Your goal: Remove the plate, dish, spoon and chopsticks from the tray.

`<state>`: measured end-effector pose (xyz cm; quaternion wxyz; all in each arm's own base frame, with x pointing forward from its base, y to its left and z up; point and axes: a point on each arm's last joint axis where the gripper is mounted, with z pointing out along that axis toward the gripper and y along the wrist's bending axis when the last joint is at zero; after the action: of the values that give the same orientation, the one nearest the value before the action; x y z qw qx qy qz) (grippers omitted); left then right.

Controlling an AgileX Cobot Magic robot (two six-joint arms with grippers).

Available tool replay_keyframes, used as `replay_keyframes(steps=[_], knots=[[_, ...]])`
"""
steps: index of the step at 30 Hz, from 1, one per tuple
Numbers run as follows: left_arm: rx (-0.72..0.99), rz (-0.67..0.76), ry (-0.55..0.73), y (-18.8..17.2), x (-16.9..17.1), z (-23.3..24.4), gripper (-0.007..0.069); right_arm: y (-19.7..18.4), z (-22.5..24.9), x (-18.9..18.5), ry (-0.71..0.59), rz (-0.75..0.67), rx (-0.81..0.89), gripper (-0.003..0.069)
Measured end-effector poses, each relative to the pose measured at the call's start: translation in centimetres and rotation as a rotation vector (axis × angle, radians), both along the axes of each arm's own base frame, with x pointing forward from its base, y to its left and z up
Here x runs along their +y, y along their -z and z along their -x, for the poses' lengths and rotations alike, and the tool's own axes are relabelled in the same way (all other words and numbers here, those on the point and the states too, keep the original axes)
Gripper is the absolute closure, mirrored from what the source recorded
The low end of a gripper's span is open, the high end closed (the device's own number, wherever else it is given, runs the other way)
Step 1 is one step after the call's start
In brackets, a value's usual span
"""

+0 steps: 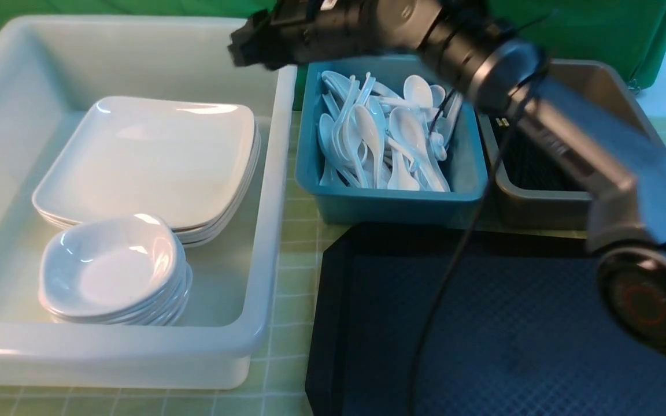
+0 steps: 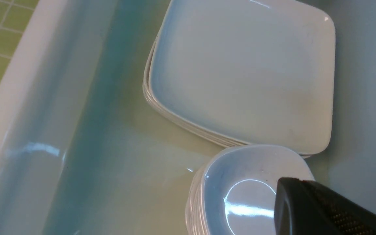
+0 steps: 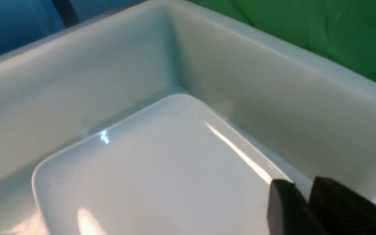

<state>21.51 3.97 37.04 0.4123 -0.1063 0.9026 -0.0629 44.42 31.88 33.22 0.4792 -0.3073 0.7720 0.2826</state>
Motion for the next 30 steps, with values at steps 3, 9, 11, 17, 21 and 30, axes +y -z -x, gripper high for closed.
replay_keyframes(steps=[3,9,11,17,21,30], knots=[[-0.034,0.012,0.098,-0.2,-1.0,-0.2,0.0641,-4.2,1.2,-3.9,0.039,0.086,0.022,0.0638],[-0.091,-0.021,0.476,-0.6,-7.2,-0.2,0.0641,-12.0,5.1,-13.6,0.207,0.299,0.044,0.0652],[-0.101,-0.046,0.563,-0.6,-8.9,0.0,0.0641,-13.8,6.5,-16.1,0.267,0.319,0.037,0.0652],[-0.186,-0.050,0.766,-1.2,-13.9,1.6,0.0641,-18.8,14.0,-23.2,0.414,0.311,-0.013,0.0654],[-0.190,-0.010,0.841,-1.5,-16.1,3.0,0.0641,-19.4,21.6,-26.4,0.493,0.288,-0.134,0.0656],[-0.225,0.001,0.814,-0.6,-16.2,5.5,0.0641,-9.6,36.8,-30.2,0.627,-0.010,-0.547,0.0656]])
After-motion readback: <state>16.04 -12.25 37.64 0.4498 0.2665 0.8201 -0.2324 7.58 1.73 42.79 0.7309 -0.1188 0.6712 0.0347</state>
